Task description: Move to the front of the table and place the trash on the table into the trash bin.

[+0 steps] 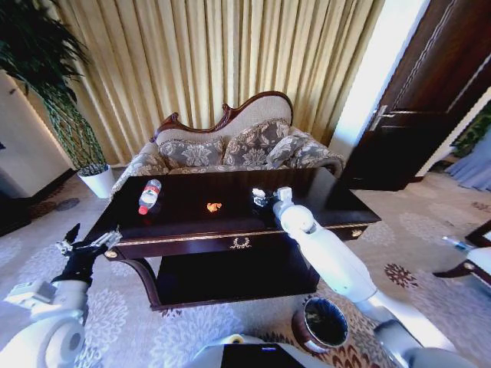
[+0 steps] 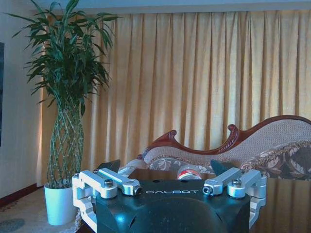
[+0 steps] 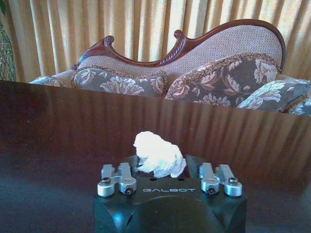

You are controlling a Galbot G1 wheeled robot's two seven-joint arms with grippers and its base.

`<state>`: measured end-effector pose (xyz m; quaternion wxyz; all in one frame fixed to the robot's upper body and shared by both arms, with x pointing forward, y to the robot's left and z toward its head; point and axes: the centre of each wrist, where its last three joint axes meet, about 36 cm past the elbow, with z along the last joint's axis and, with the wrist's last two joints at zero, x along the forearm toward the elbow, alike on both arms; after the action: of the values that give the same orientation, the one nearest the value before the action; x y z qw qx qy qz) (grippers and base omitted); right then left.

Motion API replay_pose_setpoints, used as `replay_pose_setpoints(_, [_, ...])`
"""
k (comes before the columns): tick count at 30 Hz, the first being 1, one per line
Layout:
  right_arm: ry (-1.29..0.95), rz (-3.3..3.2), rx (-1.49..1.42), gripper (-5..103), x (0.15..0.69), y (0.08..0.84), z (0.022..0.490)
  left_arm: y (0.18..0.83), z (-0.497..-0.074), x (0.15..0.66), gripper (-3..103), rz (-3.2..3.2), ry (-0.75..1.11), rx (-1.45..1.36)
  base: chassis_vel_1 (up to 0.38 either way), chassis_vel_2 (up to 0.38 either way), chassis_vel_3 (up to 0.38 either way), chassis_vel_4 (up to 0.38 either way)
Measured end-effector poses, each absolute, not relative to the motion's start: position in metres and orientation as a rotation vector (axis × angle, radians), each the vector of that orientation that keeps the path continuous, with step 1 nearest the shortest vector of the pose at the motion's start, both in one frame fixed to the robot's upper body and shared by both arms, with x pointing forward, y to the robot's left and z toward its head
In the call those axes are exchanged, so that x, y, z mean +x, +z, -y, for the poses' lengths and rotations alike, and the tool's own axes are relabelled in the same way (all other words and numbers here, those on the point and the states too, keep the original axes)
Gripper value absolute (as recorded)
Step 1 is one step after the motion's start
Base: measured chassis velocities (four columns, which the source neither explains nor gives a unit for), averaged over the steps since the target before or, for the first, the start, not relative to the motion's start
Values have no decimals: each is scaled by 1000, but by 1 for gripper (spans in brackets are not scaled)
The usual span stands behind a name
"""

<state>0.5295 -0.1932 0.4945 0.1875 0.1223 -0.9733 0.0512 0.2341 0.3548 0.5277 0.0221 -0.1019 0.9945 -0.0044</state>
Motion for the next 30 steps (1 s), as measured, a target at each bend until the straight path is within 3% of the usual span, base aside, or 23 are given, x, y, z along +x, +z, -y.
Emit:
replay_pose_setpoints(1, [144, 2739, 344, 60, 529, 495, 193, 528, -355, 234, 100, -3081, -14, -316, 0, 0, 0, 0])
replay_pose_setpoints(5, [147, 2745, 336, 37, 528, 495, 194, 527, -355, 234, 100, -3080, -16, -317, 0, 0, 0, 0])
replay_pose_setpoints(7, [147, 2747, 335, 37, 528, 496, 194, 527, -355, 234, 100, -3080, -16, -317, 0, 0, 0, 0])
replay_pose_setpoints(9, [143, 2753, 333, 27, 527, 498, 195, 528, -355, 234, 100, -3079, -17, -317, 0, 0, 0, 0])
replay_pose_setpoints(10, [143, 2753, 333, 27, 527, 498, 195, 528, -355, 234, 100, -3079, -17, -317, 0, 0, 0, 0])
replay_pose_setpoints(14, [132, 2775, 326, 5, 526, 503, 196, 528, -355, 234, 100, -3078, -17, -314, 0, 0, 0, 0])
replay_pose_setpoints(22, [67, 2867, 303, 0, 515, 528, 210, 529, -355, 234, 100, -3074, -19, -306, 0, 0, 0, 0])
replay_pose_setpoints(30, [1, 2942, 193, 0, 460, 552, 258, 528, -356, 236, 100, -3070, -27, -309, 0, 0, 0, 0])
